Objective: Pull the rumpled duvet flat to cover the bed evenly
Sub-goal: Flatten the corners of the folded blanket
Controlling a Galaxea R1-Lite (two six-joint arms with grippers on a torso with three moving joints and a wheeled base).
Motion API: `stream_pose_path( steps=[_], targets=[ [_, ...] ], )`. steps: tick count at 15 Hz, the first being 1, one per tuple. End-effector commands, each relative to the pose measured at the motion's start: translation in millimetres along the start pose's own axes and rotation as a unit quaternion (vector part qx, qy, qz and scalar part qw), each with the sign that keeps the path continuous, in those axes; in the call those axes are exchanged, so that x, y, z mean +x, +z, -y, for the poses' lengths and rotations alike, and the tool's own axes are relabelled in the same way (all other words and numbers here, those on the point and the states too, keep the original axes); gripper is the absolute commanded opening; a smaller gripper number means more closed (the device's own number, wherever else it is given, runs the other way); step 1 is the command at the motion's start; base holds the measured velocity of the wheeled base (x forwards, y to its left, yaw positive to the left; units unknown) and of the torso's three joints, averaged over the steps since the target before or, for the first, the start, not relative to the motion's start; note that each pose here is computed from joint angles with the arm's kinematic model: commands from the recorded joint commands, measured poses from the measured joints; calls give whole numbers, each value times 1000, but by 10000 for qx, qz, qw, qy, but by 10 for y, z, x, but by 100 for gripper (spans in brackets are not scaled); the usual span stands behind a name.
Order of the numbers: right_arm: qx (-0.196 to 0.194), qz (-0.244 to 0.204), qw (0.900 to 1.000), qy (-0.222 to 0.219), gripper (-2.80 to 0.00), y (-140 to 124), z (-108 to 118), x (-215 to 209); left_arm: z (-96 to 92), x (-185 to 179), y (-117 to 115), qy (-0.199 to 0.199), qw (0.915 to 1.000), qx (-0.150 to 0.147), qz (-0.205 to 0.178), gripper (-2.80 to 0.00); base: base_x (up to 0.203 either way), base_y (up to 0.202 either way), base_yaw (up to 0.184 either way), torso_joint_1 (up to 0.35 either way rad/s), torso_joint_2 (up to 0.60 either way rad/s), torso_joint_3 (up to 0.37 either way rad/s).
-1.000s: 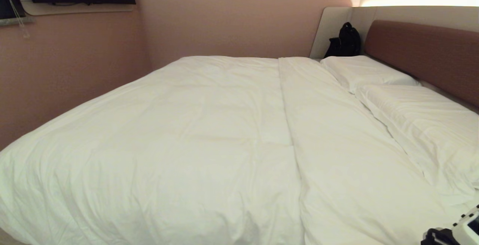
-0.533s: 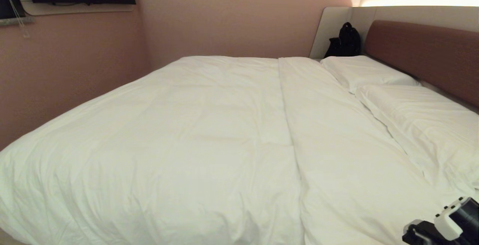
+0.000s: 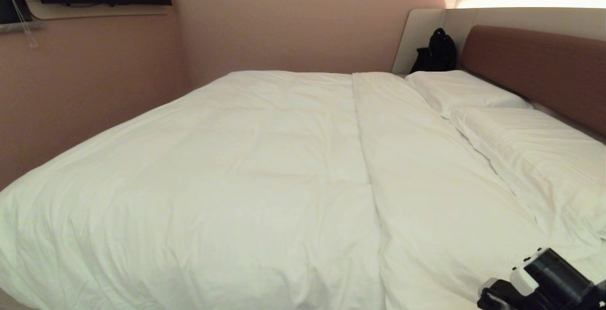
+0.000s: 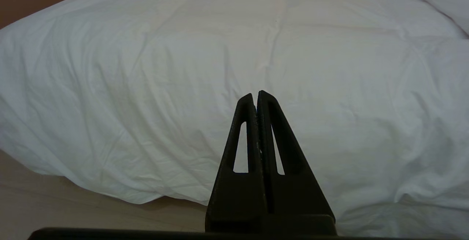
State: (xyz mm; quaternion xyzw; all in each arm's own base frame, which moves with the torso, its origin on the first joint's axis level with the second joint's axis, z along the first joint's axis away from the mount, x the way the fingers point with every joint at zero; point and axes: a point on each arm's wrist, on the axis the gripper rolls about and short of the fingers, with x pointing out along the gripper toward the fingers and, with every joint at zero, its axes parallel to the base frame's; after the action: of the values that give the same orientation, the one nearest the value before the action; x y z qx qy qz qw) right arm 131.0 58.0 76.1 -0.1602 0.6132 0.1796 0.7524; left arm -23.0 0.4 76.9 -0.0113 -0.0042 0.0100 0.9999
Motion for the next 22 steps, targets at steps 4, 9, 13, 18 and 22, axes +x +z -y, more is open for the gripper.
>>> stream_pose_path(
  steps=[4, 9, 13, 18, 22],
  targets=[
    [-628, -68, 9980, 8, -280, 106, 2, 330, 0, 0, 0, 5, 10000, -2, 5, -280, 0, 0, 0, 0, 0, 0],
    [-781, 319, 9964, -126, -280, 213, 0, 680, 0, 0, 0, -1, 10000, -2, 5, -280, 0, 0, 0, 0, 0, 0],
    [-1280, 150, 9911, -324, -280, 203, -57, 743, 0, 0, 0, 7, 10000, -3, 5, -280, 0, 0, 0, 0, 0, 0],
    [-1574, -479, 9812, -1004, -280, 119, -128, 913, 0, 0, 0, 3, 10000, -6, 5, -280, 0, 0, 0, 0, 0, 0],
    [-1580, -524, 9810, -999, -280, 114, -128, 926, 0, 0, 0, 7, 10000, -6, 5, -280, 0, 0, 0, 0, 0, 0]
  ],
)
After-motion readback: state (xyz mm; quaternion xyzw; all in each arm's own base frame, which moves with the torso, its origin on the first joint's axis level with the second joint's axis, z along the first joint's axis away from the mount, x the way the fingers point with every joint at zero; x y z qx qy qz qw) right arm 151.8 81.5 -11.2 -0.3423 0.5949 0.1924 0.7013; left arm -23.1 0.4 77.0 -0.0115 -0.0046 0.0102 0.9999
